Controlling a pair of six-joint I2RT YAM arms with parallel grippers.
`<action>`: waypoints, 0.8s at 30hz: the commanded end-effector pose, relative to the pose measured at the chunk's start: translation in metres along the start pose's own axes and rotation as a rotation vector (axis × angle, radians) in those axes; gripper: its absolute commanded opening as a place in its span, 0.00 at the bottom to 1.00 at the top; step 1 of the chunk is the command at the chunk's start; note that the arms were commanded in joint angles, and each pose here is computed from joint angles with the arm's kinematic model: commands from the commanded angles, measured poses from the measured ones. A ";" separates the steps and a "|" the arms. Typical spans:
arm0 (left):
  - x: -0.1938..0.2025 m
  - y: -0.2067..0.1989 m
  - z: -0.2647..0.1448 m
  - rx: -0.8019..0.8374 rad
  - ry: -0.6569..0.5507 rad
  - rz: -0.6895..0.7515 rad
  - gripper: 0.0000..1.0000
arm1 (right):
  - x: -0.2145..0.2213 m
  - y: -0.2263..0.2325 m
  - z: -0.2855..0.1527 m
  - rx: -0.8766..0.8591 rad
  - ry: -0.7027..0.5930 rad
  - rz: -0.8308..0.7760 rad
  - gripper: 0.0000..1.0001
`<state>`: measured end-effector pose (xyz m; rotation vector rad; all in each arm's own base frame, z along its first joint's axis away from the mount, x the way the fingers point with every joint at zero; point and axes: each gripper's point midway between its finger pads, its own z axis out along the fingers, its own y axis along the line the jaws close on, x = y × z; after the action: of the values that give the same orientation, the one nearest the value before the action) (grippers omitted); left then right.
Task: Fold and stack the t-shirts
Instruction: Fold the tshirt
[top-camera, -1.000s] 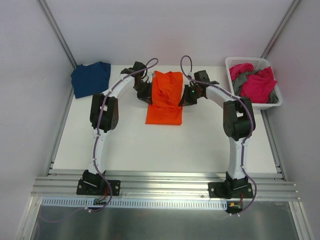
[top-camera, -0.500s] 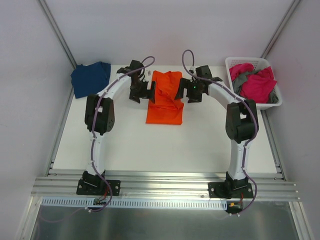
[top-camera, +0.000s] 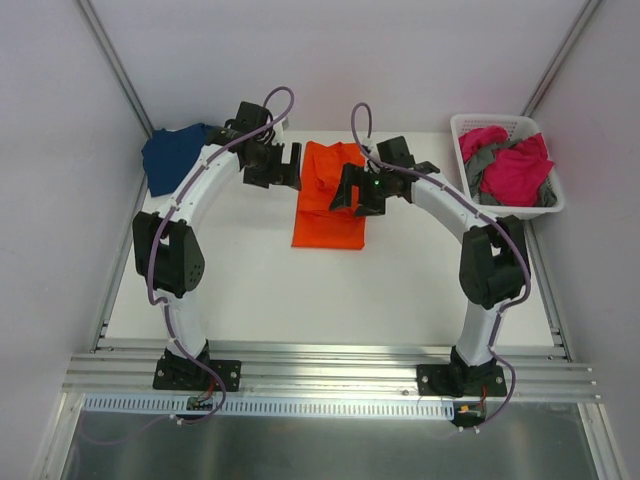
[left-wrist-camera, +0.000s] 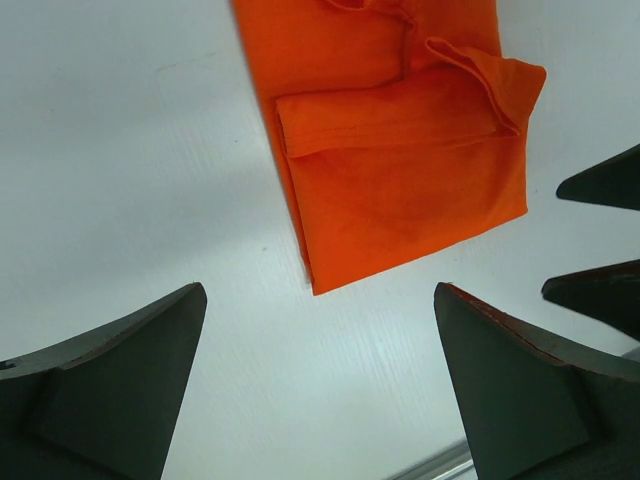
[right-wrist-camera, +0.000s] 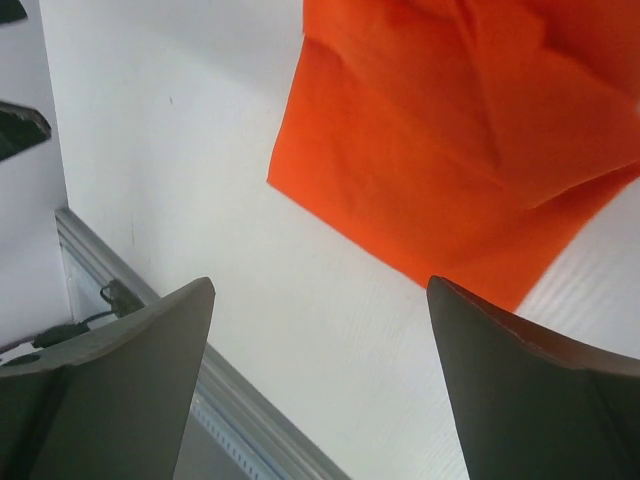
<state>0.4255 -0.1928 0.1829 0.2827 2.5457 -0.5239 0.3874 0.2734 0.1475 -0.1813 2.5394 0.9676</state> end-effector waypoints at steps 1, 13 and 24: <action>0.000 0.009 -0.006 -0.051 -0.009 0.000 0.99 | 0.016 0.012 0.013 -0.047 0.060 0.031 0.92; 0.005 0.015 -0.014 -0.077 -0.013 -0.012 0.99 | 0.023 -0.022 0.050 0.027 0.122 0.051 0.93; 0.012 0.019 -0.009 -0.060 0.013 -0.054 0.99 | -0.034 -0.036 0.069 0.078 0.013 -0.020 0.95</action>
<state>0.4234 -0.1743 0.1636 0.2293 2.5997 -0.4506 0.4146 0.2910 0.0593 -0.1586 2.7116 0.8914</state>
